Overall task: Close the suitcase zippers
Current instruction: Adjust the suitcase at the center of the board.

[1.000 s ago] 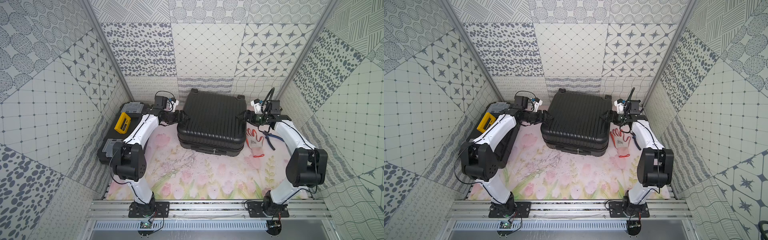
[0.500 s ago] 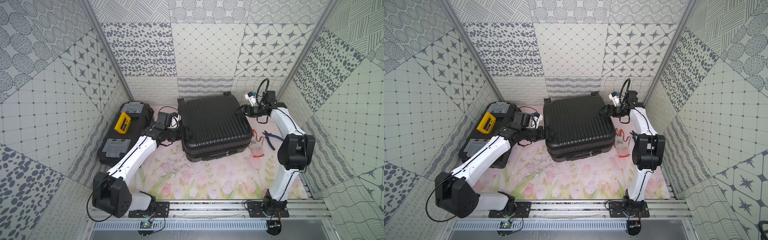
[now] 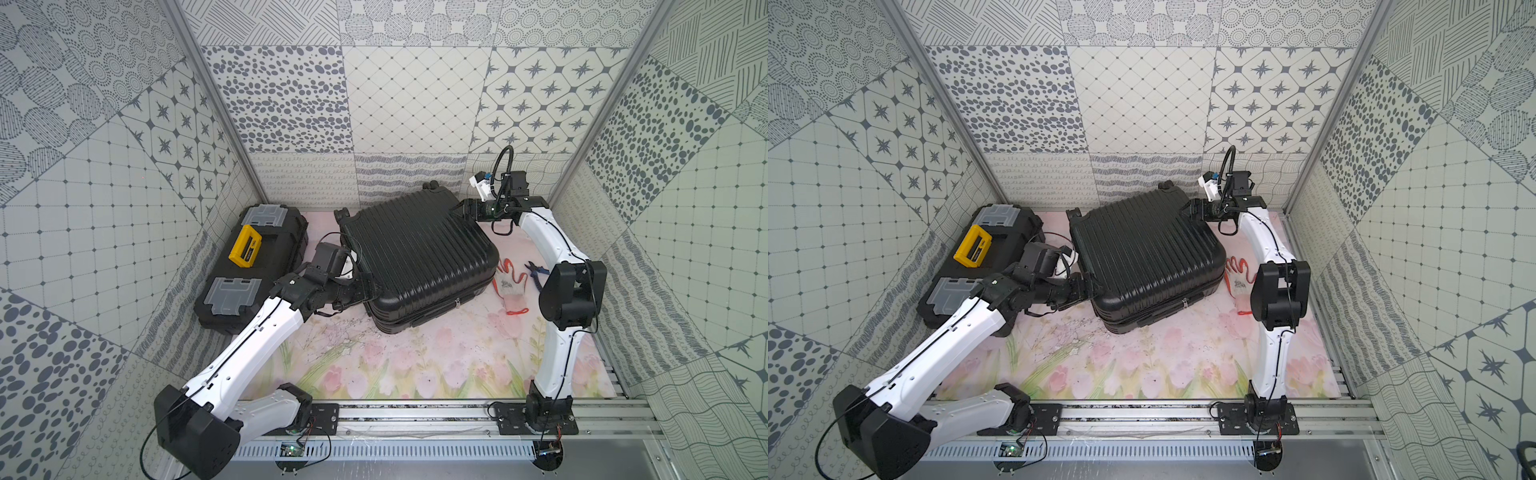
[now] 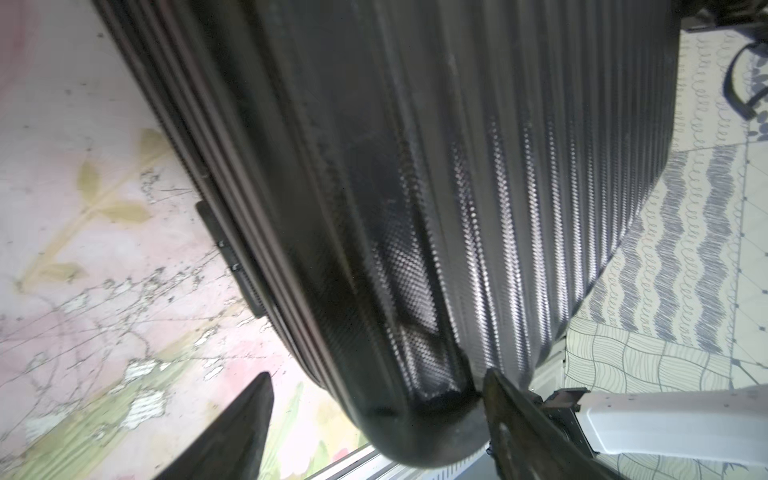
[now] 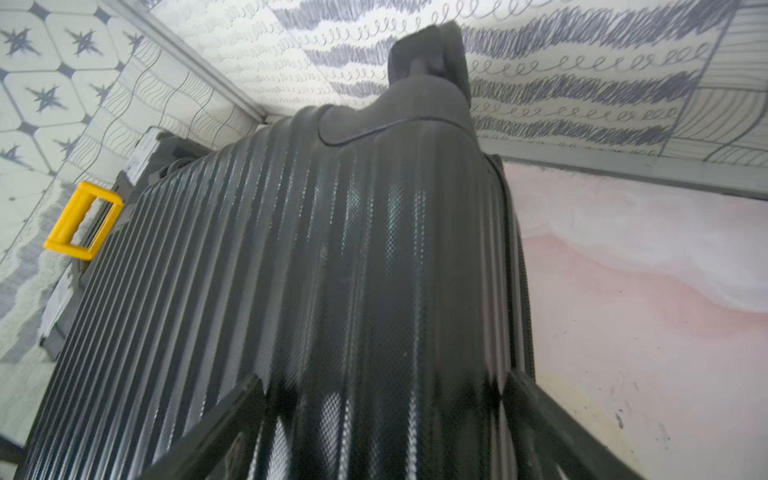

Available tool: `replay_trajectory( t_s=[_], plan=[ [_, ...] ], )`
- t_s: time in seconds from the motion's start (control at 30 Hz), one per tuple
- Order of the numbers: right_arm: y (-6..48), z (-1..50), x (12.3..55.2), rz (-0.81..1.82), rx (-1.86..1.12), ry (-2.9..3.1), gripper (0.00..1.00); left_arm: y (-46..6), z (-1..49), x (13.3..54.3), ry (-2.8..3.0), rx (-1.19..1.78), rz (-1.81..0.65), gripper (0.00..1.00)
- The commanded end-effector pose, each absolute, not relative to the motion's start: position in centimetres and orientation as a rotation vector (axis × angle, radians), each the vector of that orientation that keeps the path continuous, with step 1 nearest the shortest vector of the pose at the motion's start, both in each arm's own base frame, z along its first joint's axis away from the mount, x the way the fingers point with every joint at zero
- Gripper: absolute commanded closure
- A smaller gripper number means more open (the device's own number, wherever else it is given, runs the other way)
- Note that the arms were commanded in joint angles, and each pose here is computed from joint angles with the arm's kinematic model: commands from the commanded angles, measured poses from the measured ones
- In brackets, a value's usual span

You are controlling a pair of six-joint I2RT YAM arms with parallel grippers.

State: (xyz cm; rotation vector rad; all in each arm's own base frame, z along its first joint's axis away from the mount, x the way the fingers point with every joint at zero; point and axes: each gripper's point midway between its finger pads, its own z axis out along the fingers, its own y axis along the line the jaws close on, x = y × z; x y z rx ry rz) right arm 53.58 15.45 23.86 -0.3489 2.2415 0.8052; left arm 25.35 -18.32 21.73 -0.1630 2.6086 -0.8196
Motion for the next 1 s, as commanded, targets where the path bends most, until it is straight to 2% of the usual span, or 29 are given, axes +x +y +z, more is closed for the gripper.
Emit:
replay_trajectory(
  t_s=[0.0, 0.17, 0.37, 0.67, 0.97],
  plan=[
    [10.7, 28.0, 54.3, 0.567, -0.159, 2.148, 0.06, -12.8, 22.2, 25.6, 2.651, -0.351, -0.495, 0.2],
    [7.7, 31.7, 50.2, 0.474, -0.073, 2.088, 0.02, -10.2, 26.0, 30.8, 2.477, -0.494, -0.495, 0.2],
    [9.3, 30.8, 42.9, 0.613, -0.054, 2.114, 0.02, -8.4, 28.1, 37.9, 2.318, -0.663, -0.5, 0.2],
    [13.3, 27.5, 33.7, 0.741, -0.033, 2.224, 0.02, -7.6, 26.4, 47.0, 2.309, -0.79, -0.505, 0.2],
    [16.1, 23.8, 28.7, 0.784, -0.046, 2.322, 0.02, -9.1, 24.5, 52.7, 2.349, -0.801, -0.562, 0.21]
  ],
)
